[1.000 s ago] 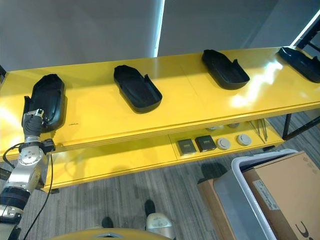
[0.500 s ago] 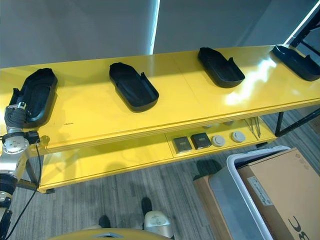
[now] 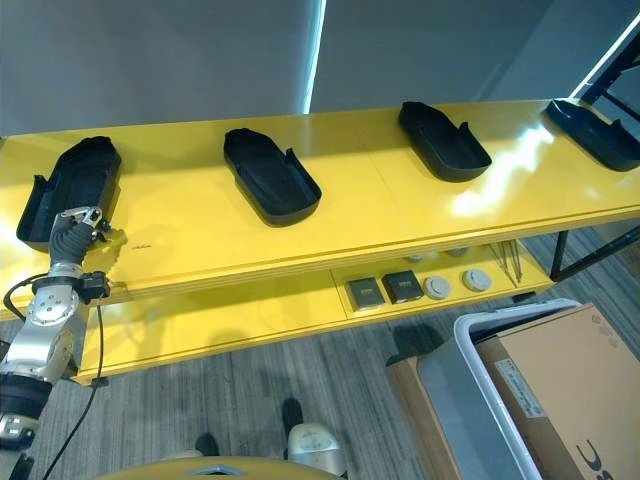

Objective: Move parts from the plastic box to the shelf.

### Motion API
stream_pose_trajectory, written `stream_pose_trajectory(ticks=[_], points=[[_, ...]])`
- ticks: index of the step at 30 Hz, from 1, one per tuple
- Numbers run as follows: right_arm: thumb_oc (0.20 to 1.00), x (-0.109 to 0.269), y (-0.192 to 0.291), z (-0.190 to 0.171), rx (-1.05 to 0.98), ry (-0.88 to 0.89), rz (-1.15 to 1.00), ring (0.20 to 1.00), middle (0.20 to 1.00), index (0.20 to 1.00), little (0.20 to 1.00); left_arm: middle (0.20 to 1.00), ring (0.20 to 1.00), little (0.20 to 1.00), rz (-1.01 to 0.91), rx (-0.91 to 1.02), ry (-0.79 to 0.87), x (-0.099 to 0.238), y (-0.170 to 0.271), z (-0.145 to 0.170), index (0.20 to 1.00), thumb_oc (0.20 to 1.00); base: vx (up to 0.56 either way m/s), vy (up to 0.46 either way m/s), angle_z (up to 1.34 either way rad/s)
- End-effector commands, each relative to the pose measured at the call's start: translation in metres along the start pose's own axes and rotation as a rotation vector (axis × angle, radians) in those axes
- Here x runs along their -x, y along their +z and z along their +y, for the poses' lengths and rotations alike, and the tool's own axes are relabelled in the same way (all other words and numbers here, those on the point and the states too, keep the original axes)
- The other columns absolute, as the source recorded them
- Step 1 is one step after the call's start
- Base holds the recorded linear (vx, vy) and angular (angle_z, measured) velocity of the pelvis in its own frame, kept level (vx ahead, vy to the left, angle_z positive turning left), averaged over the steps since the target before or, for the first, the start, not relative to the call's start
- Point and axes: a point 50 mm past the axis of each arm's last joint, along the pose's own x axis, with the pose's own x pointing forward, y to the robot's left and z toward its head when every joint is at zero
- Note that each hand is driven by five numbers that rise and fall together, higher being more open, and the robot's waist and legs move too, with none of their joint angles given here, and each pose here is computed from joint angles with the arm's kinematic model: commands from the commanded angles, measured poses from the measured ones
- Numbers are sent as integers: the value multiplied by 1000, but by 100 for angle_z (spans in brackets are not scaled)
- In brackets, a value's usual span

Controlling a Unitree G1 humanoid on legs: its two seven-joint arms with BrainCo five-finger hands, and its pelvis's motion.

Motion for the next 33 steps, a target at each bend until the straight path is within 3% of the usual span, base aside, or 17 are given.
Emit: stream_pose_trajectory(ticks=[1,4,5,6,12,16,19,22,24,29,33], points=[[1000,2,-20,-1,17,-4,78,1000,1000,1000,1000,1000,1000,1000,-137,109,-73,-6,26,-11,1000,1000,-80,6,7],[1000,1,-14,1,0,-14,72,1000,1000,1000,1000,1000,1000,1000,-134,242,-156,7,30,-21,1000,1000,-80,4,7],[1000,0,-10,2,-7,-22,67,1000,1000,1000,1000,1000,1000,1000,-92,335,-244,16,27,-30,1000,1000,-167,26,15],[1000,-2,-1,-2,-15,-39,59,1000,1000,1000,1000,1000,1000,1000,-15,576,-395,31,22,-46,1000,1000,-155,31,13],[1000,-5,20,-10,-38,-70,28,1000,1000,1000,1000,1000,1000,1000,-112,585,-489,50,25,-45,1000,1000,-96,21,10],[1000,-6,26,-13,-62,-78,24,1000,1000,1000,1000,1000,1000,1000,138,539,-399,72,-19,-33,1000,1000,-83,15,9],[1000,-7,26,-19,-65,-83,37,1000,1000,1000,1000,1000,1000,1000,392,689,-386,103,-61,-28,1000,1000,-72,14,9],[1000,-7,28,-26,-59,-85,37,1000,1000,1000,1000,1000,1000,1000,564,654,-291,130,-92,-17,1000,1000,-50,10,20],[1000,-8,34,-31,-50,-86,26,1000,1000,1000,1000,1000,1000,1000,765,596,-148,165,-131,1,1000,1000,-37,11,21],[1000,-11,48,-26,-44,-68,24,1000,1000,1000,1000,1000,1000,1000,1057,392,52,232,-185,18,1000,1000,-3,-1,10],[1000,-11,49,-19,-13,-52,29,1000,1000,1000,1000,1000,1000,1000,1168,412,276,266,-202,30,1000,1000,17,1,7]])
